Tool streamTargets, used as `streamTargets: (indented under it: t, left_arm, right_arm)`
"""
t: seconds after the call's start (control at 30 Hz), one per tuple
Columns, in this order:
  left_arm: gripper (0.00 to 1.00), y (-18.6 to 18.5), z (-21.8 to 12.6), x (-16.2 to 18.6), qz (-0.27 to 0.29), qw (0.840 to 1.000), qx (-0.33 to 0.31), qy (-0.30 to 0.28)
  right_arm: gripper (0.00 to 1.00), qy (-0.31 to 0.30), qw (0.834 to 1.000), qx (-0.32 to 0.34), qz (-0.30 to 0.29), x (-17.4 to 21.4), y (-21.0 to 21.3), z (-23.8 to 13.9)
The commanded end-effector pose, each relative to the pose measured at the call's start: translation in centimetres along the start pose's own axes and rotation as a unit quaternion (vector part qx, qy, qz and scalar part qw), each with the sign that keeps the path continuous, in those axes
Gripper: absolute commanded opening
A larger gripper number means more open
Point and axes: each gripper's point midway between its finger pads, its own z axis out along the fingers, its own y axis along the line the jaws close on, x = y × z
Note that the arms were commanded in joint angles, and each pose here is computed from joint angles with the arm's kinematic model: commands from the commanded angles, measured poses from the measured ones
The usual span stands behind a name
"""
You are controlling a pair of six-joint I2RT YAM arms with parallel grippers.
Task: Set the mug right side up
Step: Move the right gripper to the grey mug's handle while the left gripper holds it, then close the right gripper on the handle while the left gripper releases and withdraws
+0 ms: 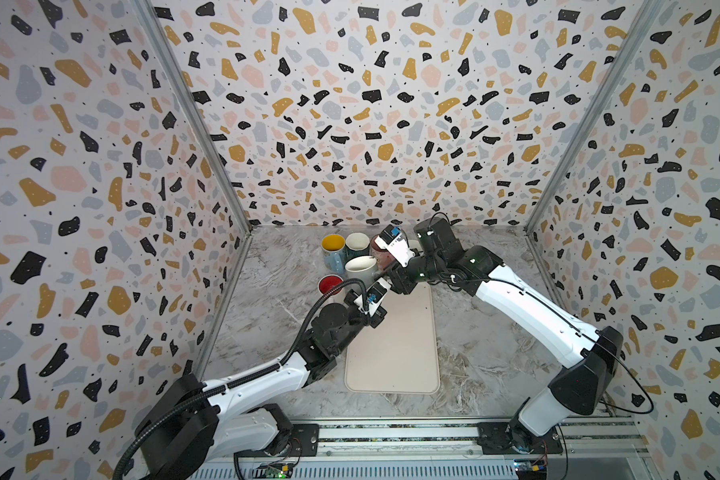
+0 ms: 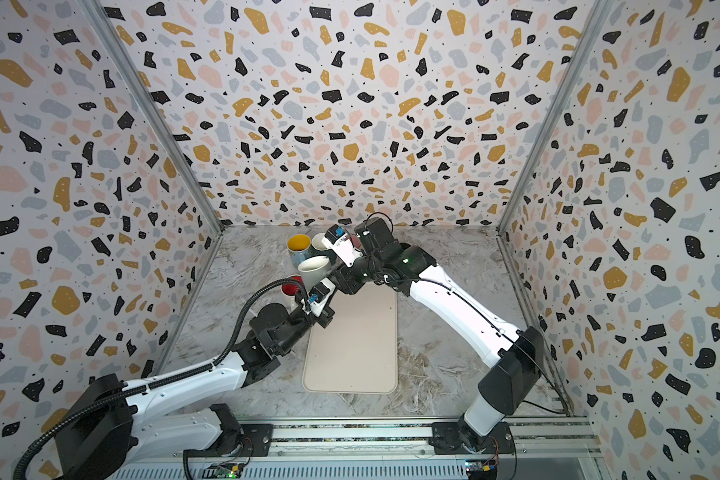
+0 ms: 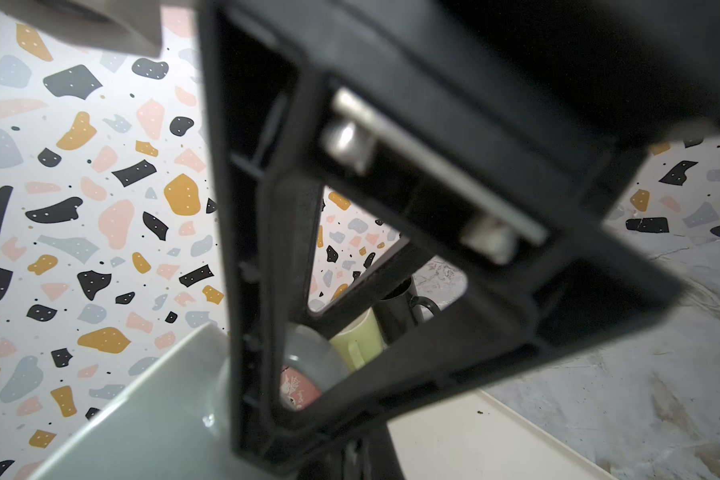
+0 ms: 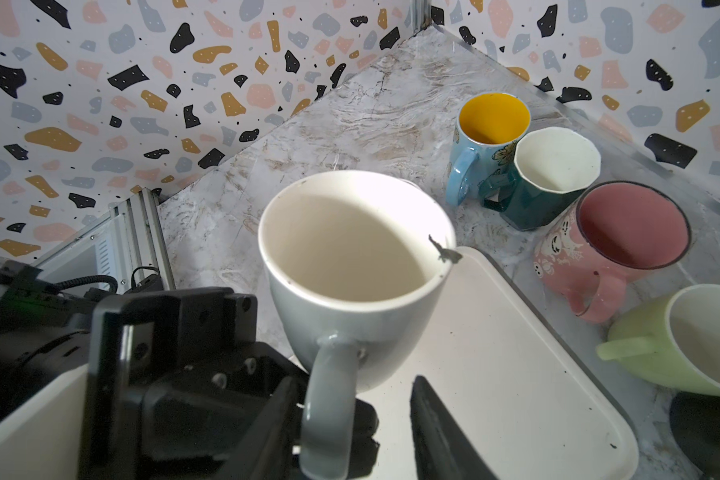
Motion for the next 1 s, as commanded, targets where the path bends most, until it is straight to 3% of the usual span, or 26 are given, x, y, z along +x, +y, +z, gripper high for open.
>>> streamTargets:
  t: [0.0,0.17,0.3,0.57,0.77,0.97]
  left_arm:
    - [0.00,1.7,-0.9,-4.9,0.004,0.995,-0.034,-0.090]
    - [0.00,1.5,-1.1,-4.9,0.010,0.995,-0.036,-0.089]
    - [0.00,1.6,-1.1,-5.0,0.015,0.995,-0.040,-0.088]
    - [0.00,2.9,-1.1,-5.1,0.012,0.995,-0.073,-0.070]
    - [0.20,3.4,-1.0,-4.8,0.002,0.995,-0.083,-0.050]
    - [0.31,2.7,-1.2,-4.5,-0.007,0.998,-0.059,-0.037]
  right_arm:
    - [0.43,-0.009,1.000,-0.007,0.011,-1.0,0.3,-0.6]
    - [0.32,-0.005,1.000,-0.008,0.023,-0.8,0.0,-0.4]
    - [0.00,0.004,0.999,-0.010,0.036,-0.4,-0.3,0.0]
    - [0.00,0.006,0.999,0.003,0.049,0.3,-0.8,0.0]
    - [0.00,-0.016,0.998,0.013,0.053,-0.1,-1.1,-0.4]
    - [0.00,-0.047,0.996,0.028,0.067,-0.6,-2.0,-1.6]
